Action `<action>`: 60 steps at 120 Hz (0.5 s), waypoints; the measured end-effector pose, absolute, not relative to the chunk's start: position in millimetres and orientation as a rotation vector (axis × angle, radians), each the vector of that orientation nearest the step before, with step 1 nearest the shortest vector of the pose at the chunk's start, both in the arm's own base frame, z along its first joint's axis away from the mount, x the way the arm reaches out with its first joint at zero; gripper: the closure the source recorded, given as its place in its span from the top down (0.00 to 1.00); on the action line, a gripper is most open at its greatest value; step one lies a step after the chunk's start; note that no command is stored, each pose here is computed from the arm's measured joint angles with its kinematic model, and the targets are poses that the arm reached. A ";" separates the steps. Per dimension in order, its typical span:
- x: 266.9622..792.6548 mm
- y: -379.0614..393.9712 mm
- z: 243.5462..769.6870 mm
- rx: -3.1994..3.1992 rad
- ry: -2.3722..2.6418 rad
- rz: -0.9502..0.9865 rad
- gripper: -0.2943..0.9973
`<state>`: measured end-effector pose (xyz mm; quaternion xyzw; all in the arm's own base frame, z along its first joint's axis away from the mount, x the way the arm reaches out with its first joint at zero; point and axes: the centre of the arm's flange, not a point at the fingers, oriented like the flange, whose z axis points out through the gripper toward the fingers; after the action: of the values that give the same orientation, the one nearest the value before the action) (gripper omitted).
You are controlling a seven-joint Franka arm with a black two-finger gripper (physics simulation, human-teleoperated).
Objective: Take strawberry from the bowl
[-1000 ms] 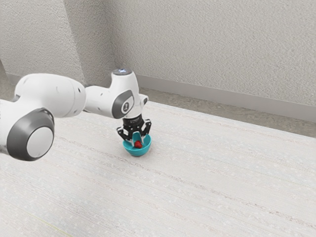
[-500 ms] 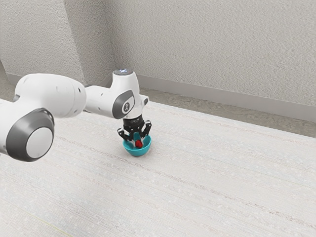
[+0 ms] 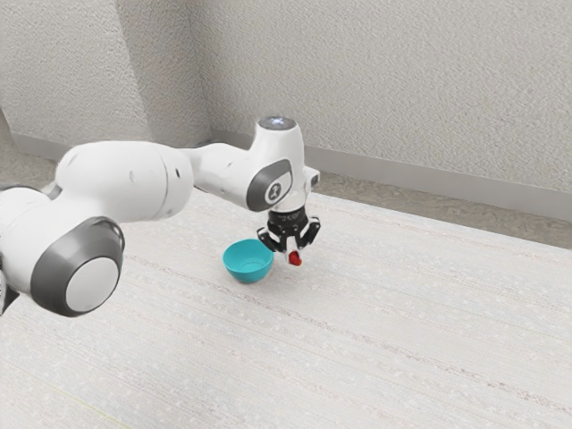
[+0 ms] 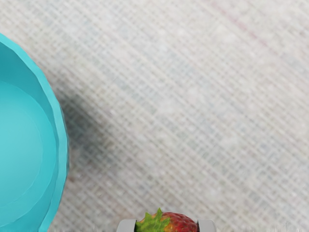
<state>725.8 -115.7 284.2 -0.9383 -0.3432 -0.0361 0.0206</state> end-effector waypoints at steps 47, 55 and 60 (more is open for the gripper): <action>694.2 -130.9 391.5 -2.966 -0.984 -0.154 0.58; 642.6 -128.4 498.5 -3.025 -0.850 -0.244 0.63; 606.2 -131.9 547.6 -3.062 -0.737 -0.279 0.66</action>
<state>606.2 -131.9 547.6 -0.9684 -0.2331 -0.0881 -0.0101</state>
